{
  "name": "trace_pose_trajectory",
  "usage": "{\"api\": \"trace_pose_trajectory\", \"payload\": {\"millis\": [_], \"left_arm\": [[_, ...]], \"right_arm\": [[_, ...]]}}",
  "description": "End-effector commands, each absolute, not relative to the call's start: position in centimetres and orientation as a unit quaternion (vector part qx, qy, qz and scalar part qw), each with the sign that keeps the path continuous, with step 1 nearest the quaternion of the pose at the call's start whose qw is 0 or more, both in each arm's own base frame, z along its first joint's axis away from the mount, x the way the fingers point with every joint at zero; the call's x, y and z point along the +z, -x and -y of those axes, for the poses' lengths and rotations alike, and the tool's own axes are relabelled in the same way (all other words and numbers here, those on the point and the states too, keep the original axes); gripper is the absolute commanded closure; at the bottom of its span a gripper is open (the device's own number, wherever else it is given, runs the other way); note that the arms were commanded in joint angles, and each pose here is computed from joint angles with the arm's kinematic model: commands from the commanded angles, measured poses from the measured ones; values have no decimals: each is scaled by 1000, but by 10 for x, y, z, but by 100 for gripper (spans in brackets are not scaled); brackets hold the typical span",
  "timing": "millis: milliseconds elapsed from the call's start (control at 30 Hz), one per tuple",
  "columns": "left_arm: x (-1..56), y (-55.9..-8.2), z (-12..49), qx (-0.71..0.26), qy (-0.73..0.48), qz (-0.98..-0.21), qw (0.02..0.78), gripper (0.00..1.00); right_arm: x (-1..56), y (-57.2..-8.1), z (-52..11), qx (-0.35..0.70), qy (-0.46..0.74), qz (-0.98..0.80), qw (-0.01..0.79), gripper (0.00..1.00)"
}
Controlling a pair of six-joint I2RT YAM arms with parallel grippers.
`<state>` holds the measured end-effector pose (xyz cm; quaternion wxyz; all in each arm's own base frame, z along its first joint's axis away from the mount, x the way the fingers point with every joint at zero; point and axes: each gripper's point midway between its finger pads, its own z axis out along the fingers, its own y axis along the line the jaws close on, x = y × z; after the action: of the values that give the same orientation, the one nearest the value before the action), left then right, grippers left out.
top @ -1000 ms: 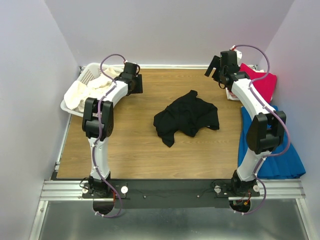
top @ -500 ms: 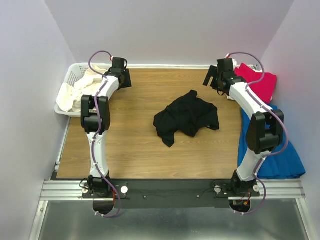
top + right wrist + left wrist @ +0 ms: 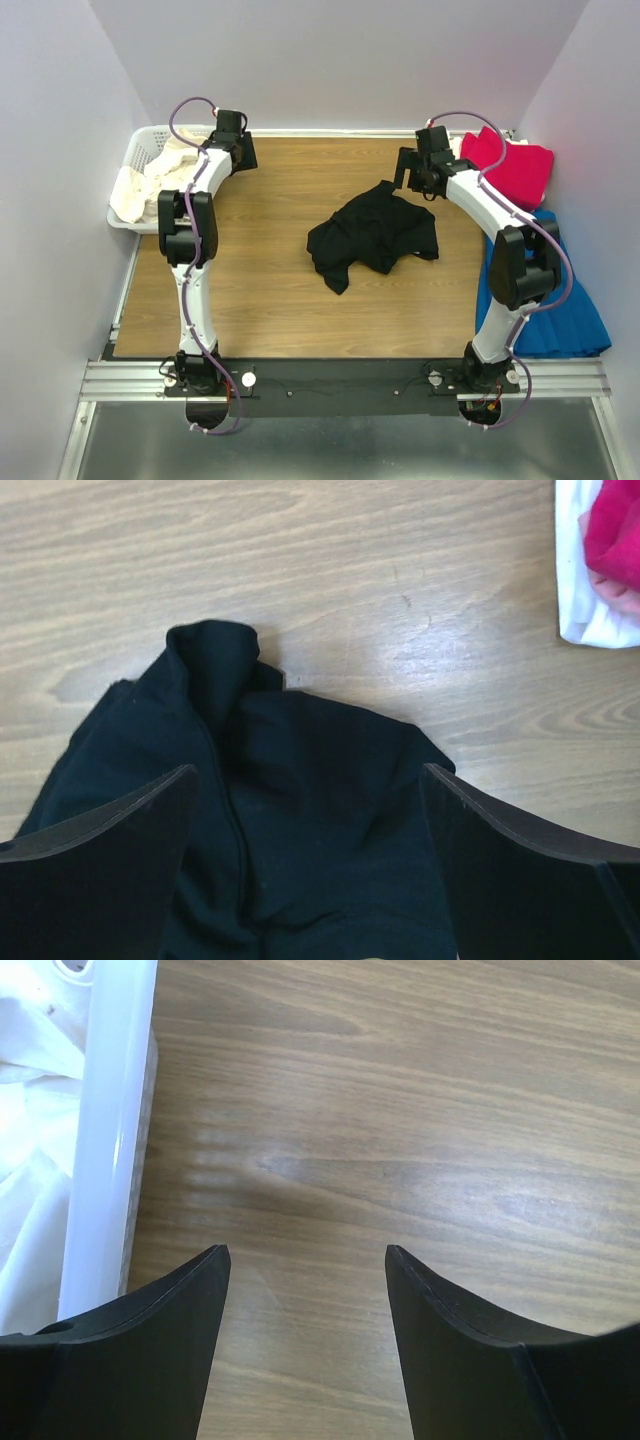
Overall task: Fold and stack the t-shirts
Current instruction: Flatten out the tshirt
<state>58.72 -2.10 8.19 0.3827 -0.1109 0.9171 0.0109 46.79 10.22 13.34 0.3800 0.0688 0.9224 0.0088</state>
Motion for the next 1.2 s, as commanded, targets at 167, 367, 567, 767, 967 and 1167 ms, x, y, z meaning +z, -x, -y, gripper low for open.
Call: {"api": "trace_pose_trajectory", "payload": {"millis": [167, 367, 567, 767, 967, 1167], "left_arm": [[144, -557, 66, -31, 35, -909, 413, 28], [161, -513, 134, -78, -17, -911, 405, 28], [168, -467, 208, -161, -75, -904, 388, 28], [162, -434, 235, -179, -106, -906, 369, 28], [149, -407, 251, -195, -135, -909, 344, 26], [148, -389, 279, -224, -167, -903, 327, 25]], "right_arm": [[132, -453, -110, 25, -55, -929, 364, 0], [132, -450, -113, 13, -51, -929, 366, 0], [127, -446, -117, 21, -69, -931, 357, 0], [125, -438, -116, 22, -87, -931, 353, 0], [122, -432, -117, 30, -99, -933, 345, 0], [116, -430, -123, 46, -108, -936, 333, 0]]}}
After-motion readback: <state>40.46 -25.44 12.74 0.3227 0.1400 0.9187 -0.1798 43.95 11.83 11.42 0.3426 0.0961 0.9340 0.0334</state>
